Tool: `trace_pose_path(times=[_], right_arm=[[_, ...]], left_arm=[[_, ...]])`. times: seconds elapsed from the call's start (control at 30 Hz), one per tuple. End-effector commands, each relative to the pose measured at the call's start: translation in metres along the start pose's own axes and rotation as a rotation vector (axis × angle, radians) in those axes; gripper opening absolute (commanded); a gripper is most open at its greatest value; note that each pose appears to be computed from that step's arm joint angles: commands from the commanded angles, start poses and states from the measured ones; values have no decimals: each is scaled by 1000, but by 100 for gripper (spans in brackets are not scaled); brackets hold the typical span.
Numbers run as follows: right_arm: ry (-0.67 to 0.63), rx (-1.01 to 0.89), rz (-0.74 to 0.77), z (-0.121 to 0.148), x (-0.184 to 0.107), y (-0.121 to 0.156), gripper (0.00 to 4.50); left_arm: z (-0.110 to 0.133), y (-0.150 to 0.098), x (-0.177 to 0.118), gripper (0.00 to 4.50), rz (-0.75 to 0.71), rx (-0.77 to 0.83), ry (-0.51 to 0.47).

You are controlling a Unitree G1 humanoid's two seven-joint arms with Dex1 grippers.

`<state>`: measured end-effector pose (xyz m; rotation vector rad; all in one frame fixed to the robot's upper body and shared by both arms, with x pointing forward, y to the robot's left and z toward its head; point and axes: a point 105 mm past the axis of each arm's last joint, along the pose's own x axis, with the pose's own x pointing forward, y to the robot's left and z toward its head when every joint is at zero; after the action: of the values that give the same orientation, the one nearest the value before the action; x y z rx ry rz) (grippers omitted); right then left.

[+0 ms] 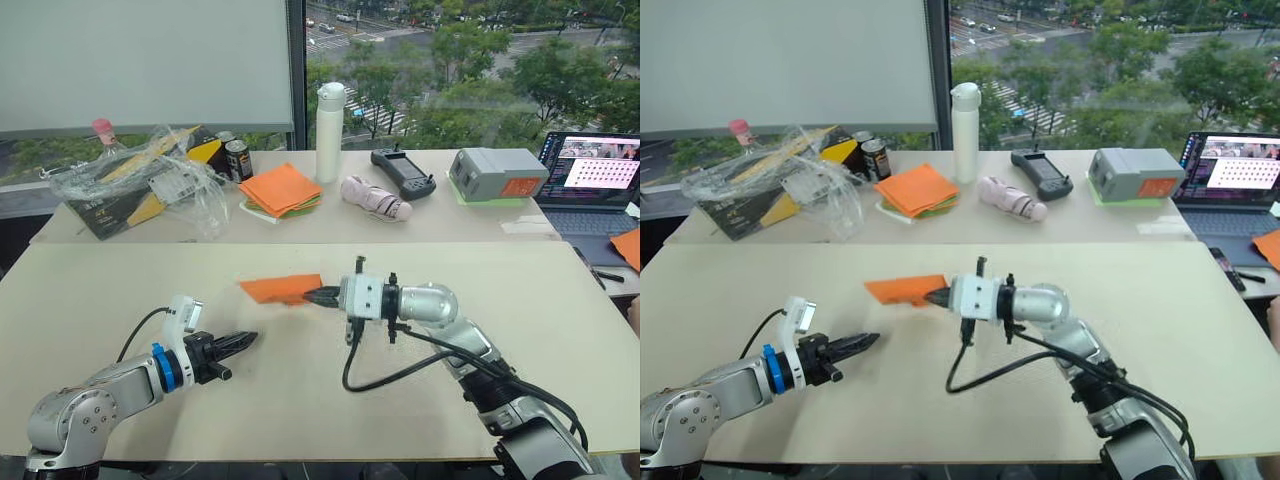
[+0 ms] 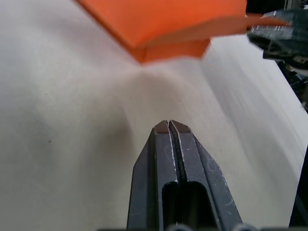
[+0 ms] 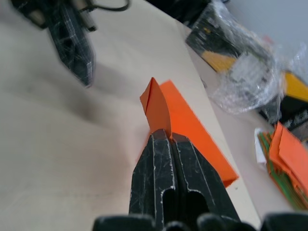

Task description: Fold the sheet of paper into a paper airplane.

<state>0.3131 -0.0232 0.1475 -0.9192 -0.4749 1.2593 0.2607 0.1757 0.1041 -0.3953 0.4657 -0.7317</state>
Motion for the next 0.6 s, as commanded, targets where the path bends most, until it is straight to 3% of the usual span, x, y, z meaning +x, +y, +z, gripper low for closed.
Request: trace_pose_path(times=[0.03, 0.37, 0.6], right_arm=[[-4, -153, 25, 0, 2, 10, 4], [46, -182, 114, -18, 2, 32, 4], [-31, -84, 139, -5, -3, 35, 224]], left_arm=[[5, -4, -1, 0, -16, 20, -25], [7, -3, -1, 0, -16, 29, -25], [6, -4, 1, 0, -21, 33, -21]])
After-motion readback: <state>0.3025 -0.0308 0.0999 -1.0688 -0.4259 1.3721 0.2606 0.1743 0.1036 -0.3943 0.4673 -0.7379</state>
